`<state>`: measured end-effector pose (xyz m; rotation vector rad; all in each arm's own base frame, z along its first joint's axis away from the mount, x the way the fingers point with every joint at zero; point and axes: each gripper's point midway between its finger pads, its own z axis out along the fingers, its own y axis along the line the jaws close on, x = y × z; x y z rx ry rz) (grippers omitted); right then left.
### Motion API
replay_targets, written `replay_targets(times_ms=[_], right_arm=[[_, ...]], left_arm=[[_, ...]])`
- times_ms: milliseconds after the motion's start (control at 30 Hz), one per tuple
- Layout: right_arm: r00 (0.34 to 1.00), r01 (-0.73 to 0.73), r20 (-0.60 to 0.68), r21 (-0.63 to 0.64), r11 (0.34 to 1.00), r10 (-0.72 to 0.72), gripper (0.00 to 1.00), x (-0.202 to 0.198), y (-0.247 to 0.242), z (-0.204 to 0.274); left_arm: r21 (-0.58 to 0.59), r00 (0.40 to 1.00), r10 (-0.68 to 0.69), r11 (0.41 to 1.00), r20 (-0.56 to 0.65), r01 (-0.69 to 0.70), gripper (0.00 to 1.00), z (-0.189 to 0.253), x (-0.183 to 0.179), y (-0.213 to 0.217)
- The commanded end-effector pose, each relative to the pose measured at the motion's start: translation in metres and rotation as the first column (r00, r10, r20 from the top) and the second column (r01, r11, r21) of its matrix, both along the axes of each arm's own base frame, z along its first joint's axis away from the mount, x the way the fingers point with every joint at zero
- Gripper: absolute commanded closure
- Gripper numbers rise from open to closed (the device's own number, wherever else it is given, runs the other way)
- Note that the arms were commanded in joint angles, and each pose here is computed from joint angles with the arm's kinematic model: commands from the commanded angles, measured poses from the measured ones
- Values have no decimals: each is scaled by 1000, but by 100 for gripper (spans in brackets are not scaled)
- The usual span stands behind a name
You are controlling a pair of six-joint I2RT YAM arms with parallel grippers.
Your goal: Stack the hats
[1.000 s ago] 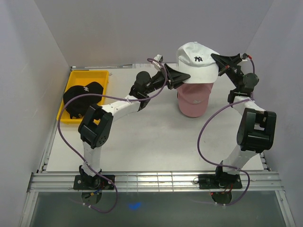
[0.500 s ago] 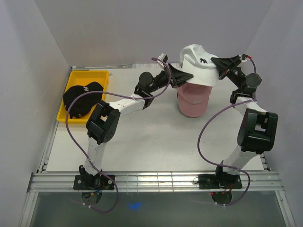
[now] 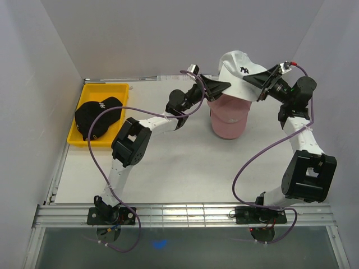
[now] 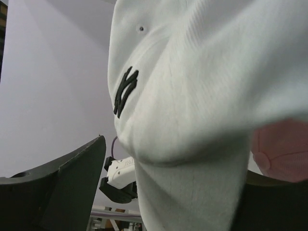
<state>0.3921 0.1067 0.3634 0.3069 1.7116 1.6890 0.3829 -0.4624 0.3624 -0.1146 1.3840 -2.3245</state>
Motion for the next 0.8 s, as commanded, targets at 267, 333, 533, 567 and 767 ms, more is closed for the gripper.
replay_targets(times_ms=[267, 333, 533, 567, 767], right_arm=[[999, -34, 11, -80, 996, 35, 25, -24, 6, -7], [1000, -25, 1, -78, 997, 26, 25, -27, 5, -11], [1000, 3, -17, -83, 997, -4, 31, -38, -2, -22], [1000, 7, -19, -86, 996, -9, 33, -38, -3, -22], [997, 66, -36, -121, 990, -71, 40, -40, -14, -30]], left_arm=[[-126, 989, 147, 981, 4, -146, 100, 28, 12, 14], [-137, 988, 156, 978, 0, -155, 100, 28, 12, 17], [-141, 987, 160, 977, 9, -157, 100, 32, 11, 18], [-142, 987, 160, 977, 10, -157, 100, 32, 11, 18], [-153, 985, 171, 974, 23, -165, 100, 37, 8, 21]])
